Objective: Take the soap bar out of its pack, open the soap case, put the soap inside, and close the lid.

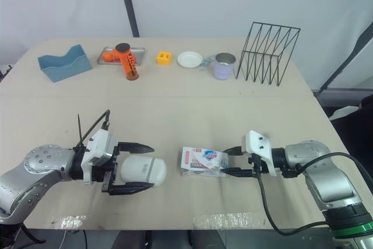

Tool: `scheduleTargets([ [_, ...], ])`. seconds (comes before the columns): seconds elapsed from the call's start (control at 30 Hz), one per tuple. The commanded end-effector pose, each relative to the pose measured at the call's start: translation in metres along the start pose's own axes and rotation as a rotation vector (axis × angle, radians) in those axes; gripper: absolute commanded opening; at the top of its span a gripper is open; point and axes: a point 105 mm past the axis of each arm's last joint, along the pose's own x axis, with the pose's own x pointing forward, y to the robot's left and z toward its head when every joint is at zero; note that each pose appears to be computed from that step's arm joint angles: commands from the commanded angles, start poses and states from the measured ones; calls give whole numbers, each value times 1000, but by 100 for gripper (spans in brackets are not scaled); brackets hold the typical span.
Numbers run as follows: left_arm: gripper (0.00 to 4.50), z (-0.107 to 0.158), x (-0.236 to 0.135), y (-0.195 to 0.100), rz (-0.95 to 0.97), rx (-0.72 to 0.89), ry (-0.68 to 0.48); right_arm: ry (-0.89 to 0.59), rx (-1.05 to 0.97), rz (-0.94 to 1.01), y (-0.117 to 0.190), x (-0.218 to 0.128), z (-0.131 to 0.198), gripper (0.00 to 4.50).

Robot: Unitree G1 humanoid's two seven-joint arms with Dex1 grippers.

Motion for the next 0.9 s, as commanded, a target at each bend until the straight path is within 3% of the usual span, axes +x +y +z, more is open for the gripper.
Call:
scheduleTargets([
  [0.03, 450, 8, 2, -3, -15, 39, -14, -16, -47, -3, -4, -3, 13, 257],
  [0.53, 450, 11, 3, -3, -34, 41, -12, 76, -105, 16, -24, -44, 49, 257],
  [0.9, 450, 15, 6, -2, -51, 44, -14, 111, -138, 19, -29, -53, 59, 257],
])
